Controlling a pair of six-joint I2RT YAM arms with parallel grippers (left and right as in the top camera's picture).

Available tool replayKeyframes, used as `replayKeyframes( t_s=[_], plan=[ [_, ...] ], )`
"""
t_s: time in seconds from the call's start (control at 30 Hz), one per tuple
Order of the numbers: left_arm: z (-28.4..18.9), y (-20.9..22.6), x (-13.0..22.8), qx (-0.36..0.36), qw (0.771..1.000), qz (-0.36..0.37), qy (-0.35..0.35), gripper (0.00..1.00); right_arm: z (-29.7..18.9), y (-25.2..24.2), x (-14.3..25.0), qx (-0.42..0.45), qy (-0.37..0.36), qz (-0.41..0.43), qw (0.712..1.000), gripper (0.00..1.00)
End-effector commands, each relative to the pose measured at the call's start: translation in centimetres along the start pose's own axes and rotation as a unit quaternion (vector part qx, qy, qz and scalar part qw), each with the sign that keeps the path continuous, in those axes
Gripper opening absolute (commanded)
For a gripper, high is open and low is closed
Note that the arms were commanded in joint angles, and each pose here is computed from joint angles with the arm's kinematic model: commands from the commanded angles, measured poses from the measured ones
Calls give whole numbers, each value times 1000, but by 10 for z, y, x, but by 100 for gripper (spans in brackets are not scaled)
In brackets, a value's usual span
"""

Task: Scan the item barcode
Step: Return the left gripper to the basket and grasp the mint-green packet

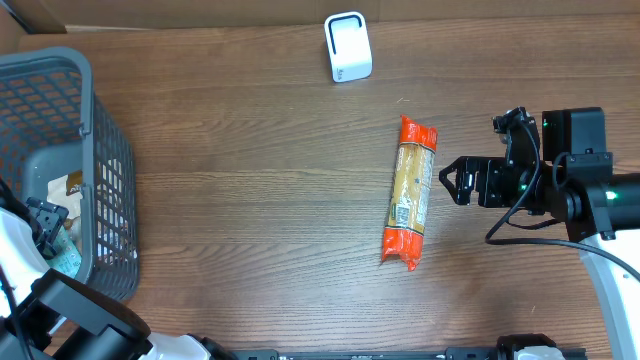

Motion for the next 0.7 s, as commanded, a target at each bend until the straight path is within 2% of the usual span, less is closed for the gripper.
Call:
replayKeyframes(
  t_s=[0.0, 0.67],
  plan=[
    [16, 6, 8, -24, 998, 50, 1, 93, -5, 1, -5, 5, -11, -6, 1000, 100],
    [56, 20, 49, -42, 997, 62, 19, 95, -5, 1, -5, 5, -11, -6, 1000, 100]
  ],
)
Point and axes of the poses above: each gripper's point midway between its finger pads, its own z axis out along the fingers, its own y axis along the line the jaws close on, x = y × z, the point moved 6 cm from there along -z, back along the fingers, and after that the axes turned 8 degrees about -z, right-handed, at the moved point
